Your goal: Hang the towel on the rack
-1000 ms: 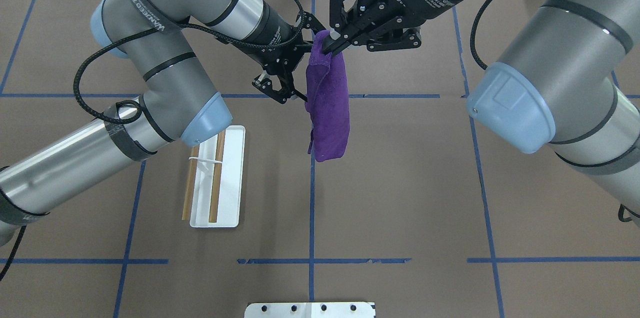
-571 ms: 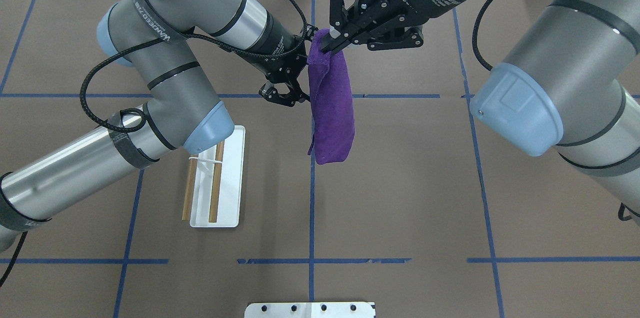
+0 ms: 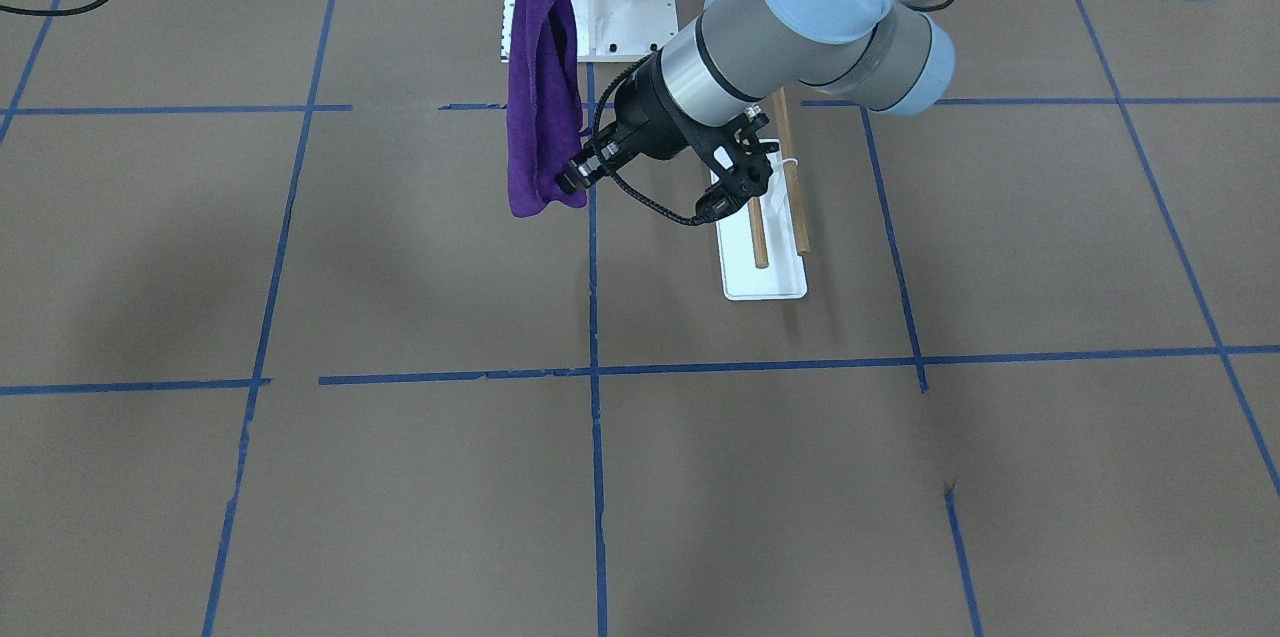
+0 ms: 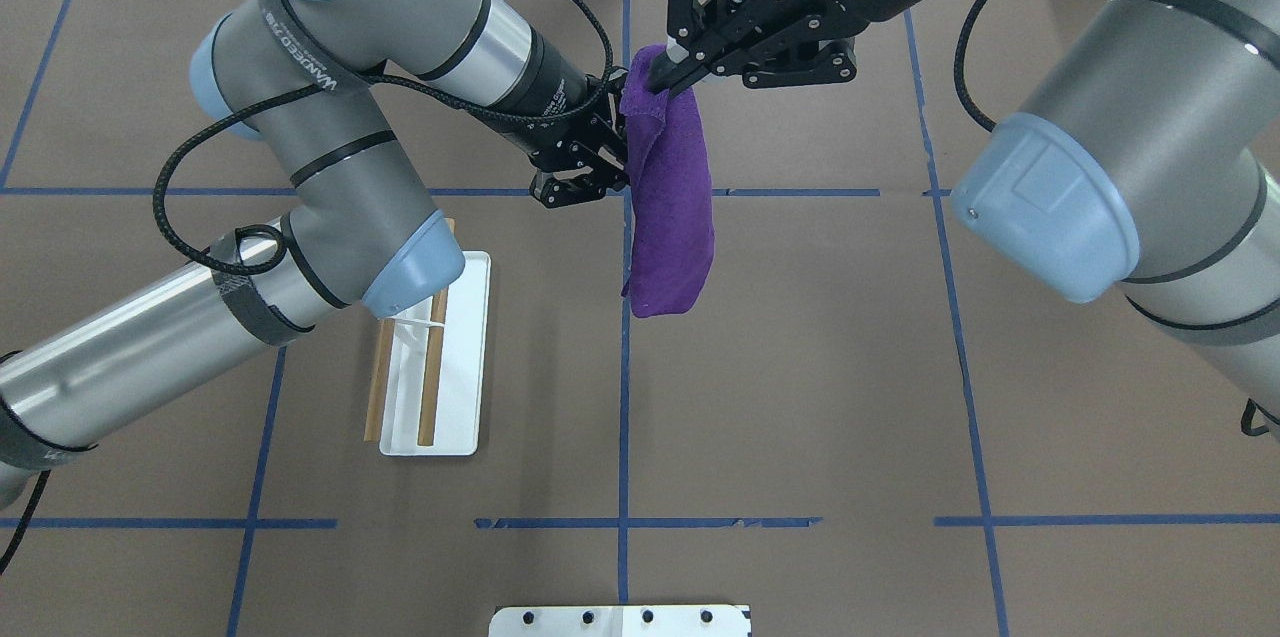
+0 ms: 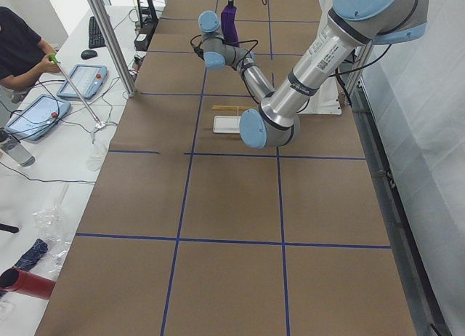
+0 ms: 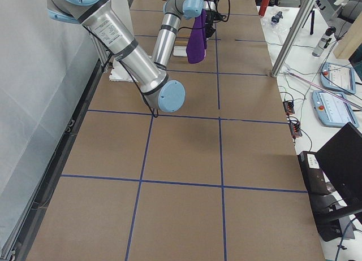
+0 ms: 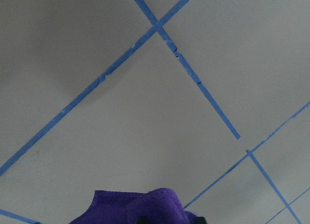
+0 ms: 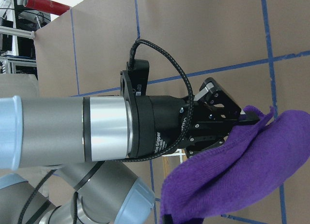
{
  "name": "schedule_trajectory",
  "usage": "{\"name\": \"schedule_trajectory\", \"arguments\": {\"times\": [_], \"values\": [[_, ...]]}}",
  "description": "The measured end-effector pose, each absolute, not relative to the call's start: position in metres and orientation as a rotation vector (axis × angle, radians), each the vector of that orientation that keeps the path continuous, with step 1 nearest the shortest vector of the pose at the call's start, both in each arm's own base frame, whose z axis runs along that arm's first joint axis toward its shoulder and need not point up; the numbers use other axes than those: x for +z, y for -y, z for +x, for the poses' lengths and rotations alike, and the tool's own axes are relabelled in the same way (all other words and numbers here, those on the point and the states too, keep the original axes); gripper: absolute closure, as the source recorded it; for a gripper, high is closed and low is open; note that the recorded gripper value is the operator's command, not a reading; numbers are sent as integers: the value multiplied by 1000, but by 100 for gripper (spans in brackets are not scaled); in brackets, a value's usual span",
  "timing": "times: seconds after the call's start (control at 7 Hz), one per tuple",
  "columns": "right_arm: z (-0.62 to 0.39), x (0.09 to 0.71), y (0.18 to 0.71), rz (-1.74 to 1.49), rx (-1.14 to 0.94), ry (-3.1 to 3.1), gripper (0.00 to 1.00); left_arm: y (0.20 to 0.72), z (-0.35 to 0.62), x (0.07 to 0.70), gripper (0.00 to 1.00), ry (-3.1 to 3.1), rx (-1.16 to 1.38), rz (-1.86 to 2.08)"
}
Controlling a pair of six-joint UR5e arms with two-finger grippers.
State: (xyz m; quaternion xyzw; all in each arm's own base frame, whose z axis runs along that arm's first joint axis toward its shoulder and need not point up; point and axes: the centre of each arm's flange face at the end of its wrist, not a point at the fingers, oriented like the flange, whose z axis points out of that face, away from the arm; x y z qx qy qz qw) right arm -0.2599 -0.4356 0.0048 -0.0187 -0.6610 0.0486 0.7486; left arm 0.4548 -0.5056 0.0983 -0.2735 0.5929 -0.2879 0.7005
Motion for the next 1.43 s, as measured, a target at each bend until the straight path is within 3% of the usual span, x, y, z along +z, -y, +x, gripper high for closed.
{"name": "schedule_trajectory", "arguments": {"times": [0.14,0.29,0.86,1.43], "values": [[-258,6,437,-40,111,1444,39,503,452,98,100,-1327,-638,-606],[-257,9,438,-43,117,1440,0,503,450,98,100,-1330,-636,-604],[-239,75,421,-31,123,1427,0,502,443,106,100,-1358,-622,-590],[-226,144,430,-39,164,1351,0,468,381,169,100,-1501,-594,-470]]}}
